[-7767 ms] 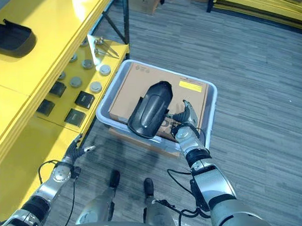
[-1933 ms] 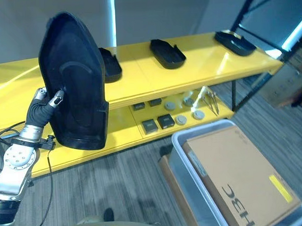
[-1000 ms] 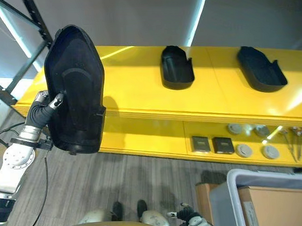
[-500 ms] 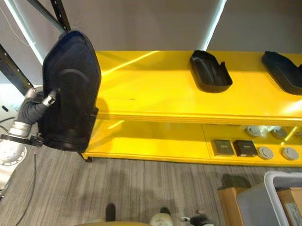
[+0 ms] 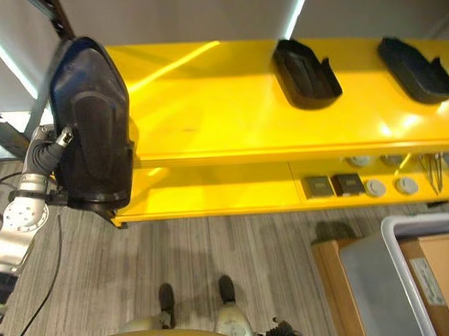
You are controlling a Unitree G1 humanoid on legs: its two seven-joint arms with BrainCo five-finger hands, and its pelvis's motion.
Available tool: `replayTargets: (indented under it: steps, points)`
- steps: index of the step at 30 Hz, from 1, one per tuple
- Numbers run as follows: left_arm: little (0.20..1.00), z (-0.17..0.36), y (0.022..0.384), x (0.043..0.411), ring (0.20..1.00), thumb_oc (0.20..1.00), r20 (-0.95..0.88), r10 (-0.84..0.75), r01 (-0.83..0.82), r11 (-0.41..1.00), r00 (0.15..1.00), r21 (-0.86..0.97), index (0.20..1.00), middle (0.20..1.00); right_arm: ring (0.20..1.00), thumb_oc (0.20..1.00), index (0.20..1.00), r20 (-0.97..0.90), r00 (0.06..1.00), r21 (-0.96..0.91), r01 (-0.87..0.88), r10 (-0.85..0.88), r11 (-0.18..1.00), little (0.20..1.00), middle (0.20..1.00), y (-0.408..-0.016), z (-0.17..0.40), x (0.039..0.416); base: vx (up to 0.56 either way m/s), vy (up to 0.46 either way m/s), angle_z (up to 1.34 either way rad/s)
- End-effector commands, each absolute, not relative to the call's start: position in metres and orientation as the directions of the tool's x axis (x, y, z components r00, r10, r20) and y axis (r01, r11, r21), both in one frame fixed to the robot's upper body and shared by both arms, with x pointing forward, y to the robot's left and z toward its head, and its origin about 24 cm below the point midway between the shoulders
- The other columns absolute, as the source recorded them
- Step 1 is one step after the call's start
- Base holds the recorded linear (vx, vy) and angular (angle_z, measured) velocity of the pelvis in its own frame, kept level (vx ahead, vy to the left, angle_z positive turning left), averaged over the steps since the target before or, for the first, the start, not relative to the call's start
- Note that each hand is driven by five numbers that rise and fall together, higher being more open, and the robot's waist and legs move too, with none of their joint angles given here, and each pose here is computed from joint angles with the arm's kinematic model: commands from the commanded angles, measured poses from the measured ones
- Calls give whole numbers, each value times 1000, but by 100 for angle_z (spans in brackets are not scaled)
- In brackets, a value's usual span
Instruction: Move parts from the plastic box to the shelf.
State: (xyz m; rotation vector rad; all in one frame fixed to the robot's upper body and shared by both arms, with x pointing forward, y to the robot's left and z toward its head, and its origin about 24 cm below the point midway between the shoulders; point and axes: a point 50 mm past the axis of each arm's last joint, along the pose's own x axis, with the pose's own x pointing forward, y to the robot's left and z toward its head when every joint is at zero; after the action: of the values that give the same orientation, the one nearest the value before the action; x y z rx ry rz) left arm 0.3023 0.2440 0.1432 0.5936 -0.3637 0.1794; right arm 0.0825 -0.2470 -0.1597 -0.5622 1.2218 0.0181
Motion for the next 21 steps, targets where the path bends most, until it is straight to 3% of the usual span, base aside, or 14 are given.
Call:
replayTargets:
  steps: [1, 10, 21]
  points:
    - [200, 216, 226, 325, 200, 200, 627, 73, -352, 874, 776, 334, 200, 200, 1000, 1000, 1000, -870, 384, -442, -332, -309, 834, 1000, 1000, -259, -154, 94, -67, -48, -23]
    - [200, 269, 235, 370, 200, 200, 596, 179, -362, 910, 783, 202, 200, 200, 1000, 1000, 1000, -854, 436, -460, -380, -283, 803, 1000, 1000, -253, -149, 119, -39, -16, -14]
    - [200, 319, 314, 379, 200, 200, 446, 368, -541, 760, 816, 361, 200, 200, 1000, 1000, 1000, -849, 451, -461, -376, -275, 804, 1000, 1000, -256, -143, 139, -6, -8, -6]
